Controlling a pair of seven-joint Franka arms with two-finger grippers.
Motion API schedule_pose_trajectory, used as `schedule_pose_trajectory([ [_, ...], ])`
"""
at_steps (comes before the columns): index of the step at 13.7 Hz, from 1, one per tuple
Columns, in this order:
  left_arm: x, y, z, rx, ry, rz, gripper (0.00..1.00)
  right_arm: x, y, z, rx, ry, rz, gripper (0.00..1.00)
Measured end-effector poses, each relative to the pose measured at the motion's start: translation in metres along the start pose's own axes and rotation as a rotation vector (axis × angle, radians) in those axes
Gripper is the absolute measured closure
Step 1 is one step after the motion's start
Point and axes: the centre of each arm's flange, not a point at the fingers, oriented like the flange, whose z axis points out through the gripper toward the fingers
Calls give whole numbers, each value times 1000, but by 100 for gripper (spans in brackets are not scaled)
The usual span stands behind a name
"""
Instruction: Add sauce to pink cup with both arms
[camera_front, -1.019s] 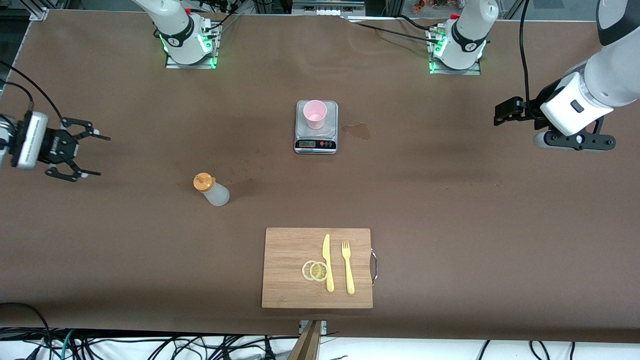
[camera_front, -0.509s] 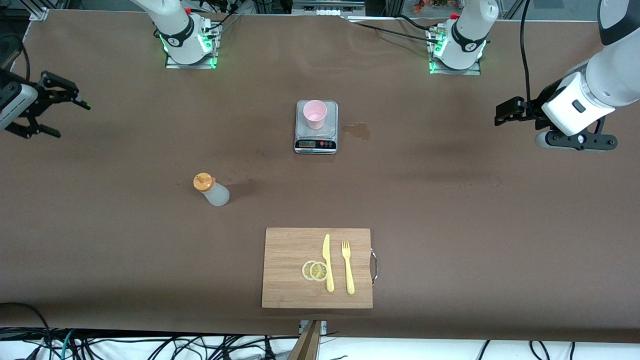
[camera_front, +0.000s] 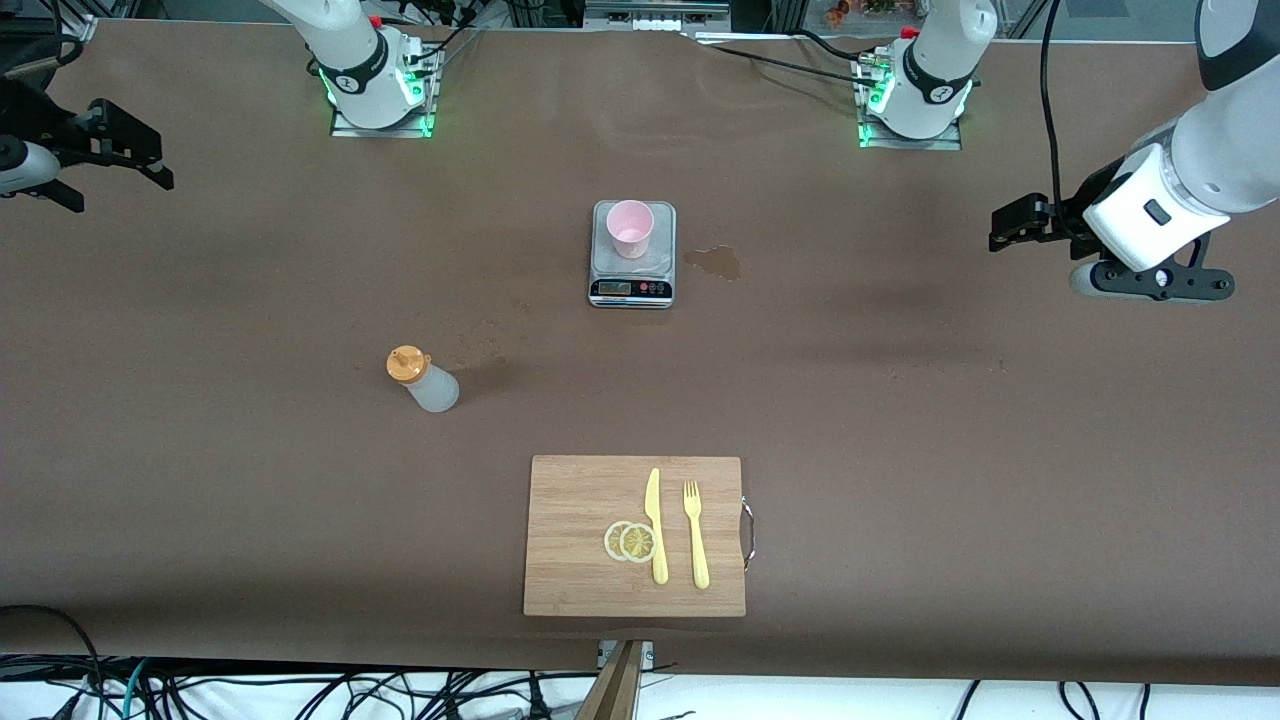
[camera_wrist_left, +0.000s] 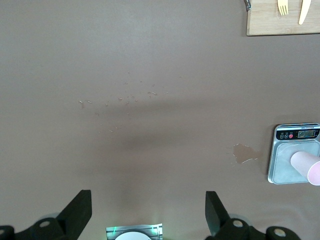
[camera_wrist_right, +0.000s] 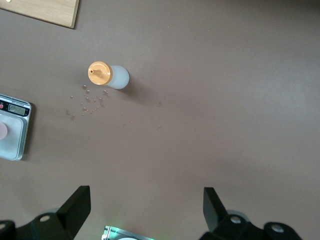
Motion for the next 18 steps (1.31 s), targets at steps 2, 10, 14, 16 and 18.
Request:
schedule_pose_trajectory([
  [2, 0, 0, 0, 0, 0, 0, 0, 0, 3, -6, -9, 11, 7, 0],
  [10, 0, 0, 0, 0, 1, 0, 0, -4, 8, -13, -28, -12, 19, 0],
  [14, 0, 1, -7, -1, 16, 1, 0, 6, 6, -10, -62, 7, 13, 0],
  [16, 0, 1, -7, -1, 18, 1, 0, 8, -3, -13, -65, 12, -4, 0],
  [18, 0, 1, -8, -1, 18, 1, 0, 10, -14, -15, -67, 17, -5, 0],
])
